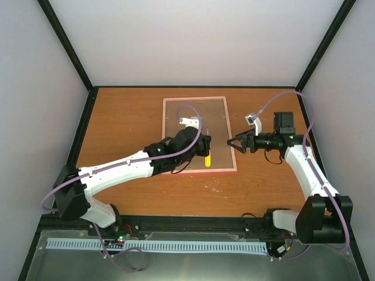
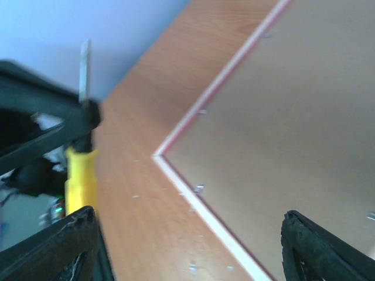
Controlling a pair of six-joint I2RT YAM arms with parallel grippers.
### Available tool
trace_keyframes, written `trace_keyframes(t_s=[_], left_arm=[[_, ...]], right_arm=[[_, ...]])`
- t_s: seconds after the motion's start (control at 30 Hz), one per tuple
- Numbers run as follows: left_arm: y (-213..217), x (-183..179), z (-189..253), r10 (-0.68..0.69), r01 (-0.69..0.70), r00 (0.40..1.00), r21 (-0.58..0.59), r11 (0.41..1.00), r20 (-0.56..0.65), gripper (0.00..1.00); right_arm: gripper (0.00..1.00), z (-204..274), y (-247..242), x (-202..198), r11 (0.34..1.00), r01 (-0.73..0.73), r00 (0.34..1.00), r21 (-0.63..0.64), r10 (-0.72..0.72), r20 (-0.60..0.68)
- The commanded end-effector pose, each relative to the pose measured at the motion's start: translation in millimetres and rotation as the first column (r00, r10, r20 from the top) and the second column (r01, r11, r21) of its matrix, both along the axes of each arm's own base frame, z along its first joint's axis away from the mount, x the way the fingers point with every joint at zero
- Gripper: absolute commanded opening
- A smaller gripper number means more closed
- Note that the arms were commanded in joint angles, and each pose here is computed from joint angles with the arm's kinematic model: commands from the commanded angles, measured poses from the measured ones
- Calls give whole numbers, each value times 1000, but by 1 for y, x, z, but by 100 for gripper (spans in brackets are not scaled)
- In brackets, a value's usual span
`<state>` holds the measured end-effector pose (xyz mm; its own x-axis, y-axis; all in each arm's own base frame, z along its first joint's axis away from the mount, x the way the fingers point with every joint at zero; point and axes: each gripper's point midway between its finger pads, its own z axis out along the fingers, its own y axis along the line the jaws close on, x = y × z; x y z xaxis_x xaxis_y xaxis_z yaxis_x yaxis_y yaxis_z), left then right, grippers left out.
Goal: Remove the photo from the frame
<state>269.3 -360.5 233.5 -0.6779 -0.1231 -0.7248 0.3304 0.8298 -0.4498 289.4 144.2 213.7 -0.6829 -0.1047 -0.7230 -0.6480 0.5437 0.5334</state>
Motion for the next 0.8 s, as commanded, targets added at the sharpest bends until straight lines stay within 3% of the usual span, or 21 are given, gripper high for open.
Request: trace_keyframes(t_s=[0.0,0.17,0.33,0.77], left_arm=[[1,18,49,118,-90,987,-233,968,113,1],[-1,17,64,121,-71,984,-335,940,130,1],[2,14,76,127,-61,982,-401,914,139,1],[25,8,73,173,-94,973,-431,898,149,1]], right_arm=[[83,32,36,-36,965,-203,978,167,193,74],[83,30,62,-50,953,-281,956,116,268,115],[78,18,81,-52,942,-315,949,118,311,48],[47,13,104,-65,913,-390,921,115,389,33]])
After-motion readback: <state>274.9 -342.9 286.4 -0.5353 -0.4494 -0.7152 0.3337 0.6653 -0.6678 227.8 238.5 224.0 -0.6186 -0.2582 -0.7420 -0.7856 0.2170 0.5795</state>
